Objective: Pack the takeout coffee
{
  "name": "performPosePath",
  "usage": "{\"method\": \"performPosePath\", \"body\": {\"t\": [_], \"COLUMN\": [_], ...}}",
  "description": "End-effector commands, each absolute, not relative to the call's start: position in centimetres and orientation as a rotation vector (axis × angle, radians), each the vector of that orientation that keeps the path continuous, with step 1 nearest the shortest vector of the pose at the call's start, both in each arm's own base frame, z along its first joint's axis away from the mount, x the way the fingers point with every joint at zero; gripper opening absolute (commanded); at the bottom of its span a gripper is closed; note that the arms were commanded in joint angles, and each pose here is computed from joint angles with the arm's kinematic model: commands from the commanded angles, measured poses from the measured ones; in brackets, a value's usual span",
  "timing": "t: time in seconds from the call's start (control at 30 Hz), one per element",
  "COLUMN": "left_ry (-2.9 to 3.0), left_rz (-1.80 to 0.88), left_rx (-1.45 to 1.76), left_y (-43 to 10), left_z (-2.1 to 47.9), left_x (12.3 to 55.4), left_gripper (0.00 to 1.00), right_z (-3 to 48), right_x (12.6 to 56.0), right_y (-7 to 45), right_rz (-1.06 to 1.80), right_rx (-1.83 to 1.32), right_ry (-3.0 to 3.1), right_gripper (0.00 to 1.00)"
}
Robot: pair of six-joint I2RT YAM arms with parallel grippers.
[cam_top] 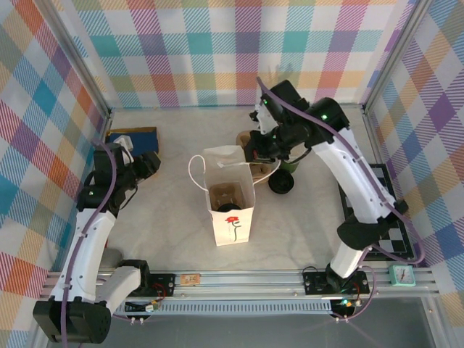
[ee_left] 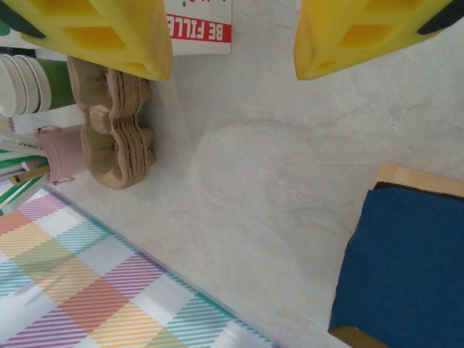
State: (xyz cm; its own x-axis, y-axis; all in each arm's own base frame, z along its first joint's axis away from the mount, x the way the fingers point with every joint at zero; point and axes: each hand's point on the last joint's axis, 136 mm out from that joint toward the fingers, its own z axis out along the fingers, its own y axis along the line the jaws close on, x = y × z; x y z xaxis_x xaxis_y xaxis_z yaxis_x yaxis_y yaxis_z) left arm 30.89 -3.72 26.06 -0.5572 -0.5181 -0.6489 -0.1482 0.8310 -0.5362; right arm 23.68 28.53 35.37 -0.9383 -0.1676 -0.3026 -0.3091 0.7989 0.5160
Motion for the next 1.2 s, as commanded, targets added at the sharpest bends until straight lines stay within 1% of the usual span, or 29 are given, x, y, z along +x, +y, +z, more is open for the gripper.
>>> {"method": "performPosePath", "body": {"t": [0.0, 0.27, 0.5, 1.07, 1.1, 1.17], "left_ry": [2.141, 2.142, 2.141, 2.145, 2.145, 2.141], "left_rz": [-0.492, -0.489, -0.487, -0.476, -0.476, -0.474], "left_rx": [-0.48, -0.473, -0.469, -0.473, -0.473, -0.473], "left_y": [-3.0, -3.0, -3.0, -2.8, -2.8, -2.8], "left_z": [26.0, 25.7, 25.5, 25.4, 25.4, 25.6], "left_x": [30.1, 30.0, 30.0, 30.2, 30.1, 30.1], "left_gripper": [0.48, 0.47, 0.46, 0.46, 0.46, 0.46], "right_z": [34.7, 32.7, 31.9, 30.6, 30.6, 30.8], "right_x": [24.1, 25.4, 26.2, 27.8, 27.9, 28.0], "right_y": [29.2, 29.8, 30.4, 31.2, 31.3, 31.4], "right_rz": [0.809, 0.69, 0.657, 0.616, 0.616, 0.625], "right_rx": [-0.36, -0.375, -0.385, -0.383, -0.381, -0.379], "right_ry": [2.775, 2.848, 2.861, 2.853, 2.85, 2.838], "right_gripper": [0.0, 0.0, 0.0, 0.0, 0.01, 0.06]}}
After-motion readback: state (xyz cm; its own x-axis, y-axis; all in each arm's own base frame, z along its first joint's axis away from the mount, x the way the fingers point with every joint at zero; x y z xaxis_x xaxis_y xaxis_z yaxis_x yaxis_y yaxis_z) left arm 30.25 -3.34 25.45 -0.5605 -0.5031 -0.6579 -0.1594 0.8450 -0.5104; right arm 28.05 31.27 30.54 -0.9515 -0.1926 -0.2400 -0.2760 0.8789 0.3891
